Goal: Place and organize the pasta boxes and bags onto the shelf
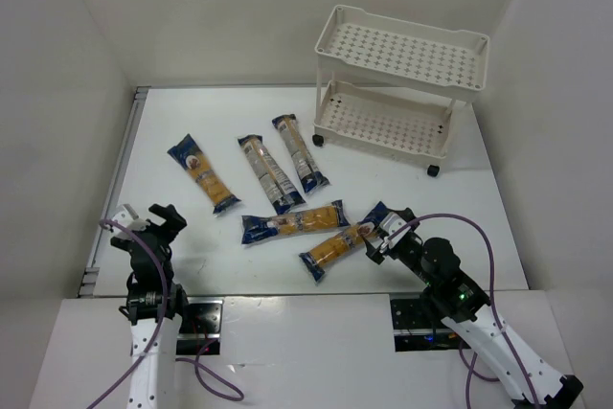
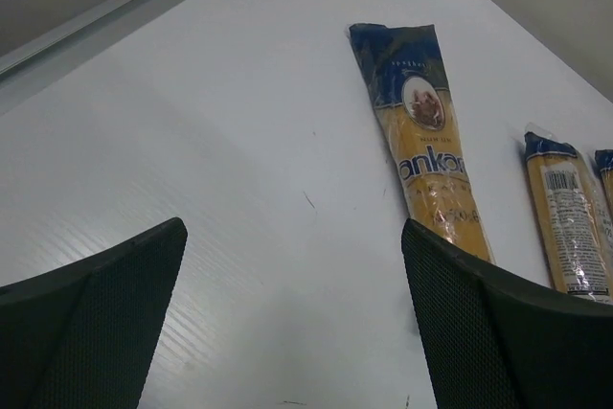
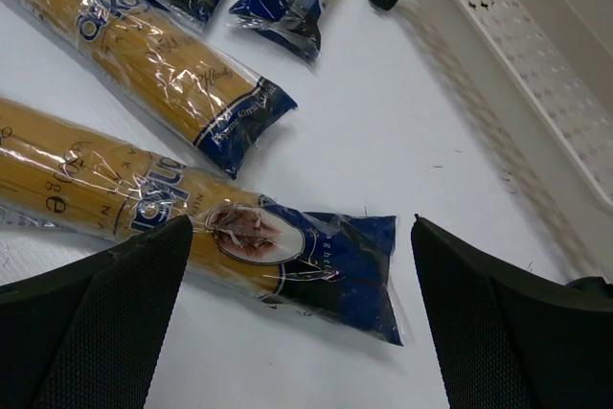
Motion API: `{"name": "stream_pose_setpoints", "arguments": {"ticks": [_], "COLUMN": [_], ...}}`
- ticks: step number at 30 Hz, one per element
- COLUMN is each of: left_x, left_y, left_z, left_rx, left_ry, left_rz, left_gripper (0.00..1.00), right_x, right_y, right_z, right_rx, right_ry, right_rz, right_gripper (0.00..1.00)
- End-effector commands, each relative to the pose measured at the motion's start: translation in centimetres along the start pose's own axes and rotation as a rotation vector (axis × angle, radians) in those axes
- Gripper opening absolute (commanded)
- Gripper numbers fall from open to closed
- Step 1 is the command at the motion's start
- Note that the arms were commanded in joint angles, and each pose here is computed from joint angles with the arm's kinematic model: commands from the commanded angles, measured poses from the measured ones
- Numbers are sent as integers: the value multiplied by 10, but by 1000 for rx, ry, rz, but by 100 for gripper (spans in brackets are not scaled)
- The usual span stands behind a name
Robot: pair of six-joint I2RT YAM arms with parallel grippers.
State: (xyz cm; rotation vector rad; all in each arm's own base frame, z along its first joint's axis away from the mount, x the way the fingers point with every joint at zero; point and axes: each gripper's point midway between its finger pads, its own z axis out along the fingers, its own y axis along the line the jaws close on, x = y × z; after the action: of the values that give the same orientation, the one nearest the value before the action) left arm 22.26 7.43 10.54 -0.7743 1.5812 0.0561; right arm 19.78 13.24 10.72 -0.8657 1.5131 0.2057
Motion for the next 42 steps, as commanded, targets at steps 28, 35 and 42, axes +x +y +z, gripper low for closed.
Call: {"name": "stream_pose_setpoints", "arguments": {"ticks": [28,35,42], "left_x": [-92,-118,-95], "left_y": [-68,-53,-74], "left_z": [-29,11,14], "left_rx": [414,208,278], "left_ry": [-412,76,399], "left_rz": [1563,1148,905], "left_gripper": [100,100,100], "right_x": [-73,-74,-80], "right_y": [-75,-84,4], "right_z": [-35,37,67], "right_rx": [128,-30,-436], "right_ry": [72,519,466], "right_rz": [-550,-310,-194], "right_gripper": [100,100,99]}}
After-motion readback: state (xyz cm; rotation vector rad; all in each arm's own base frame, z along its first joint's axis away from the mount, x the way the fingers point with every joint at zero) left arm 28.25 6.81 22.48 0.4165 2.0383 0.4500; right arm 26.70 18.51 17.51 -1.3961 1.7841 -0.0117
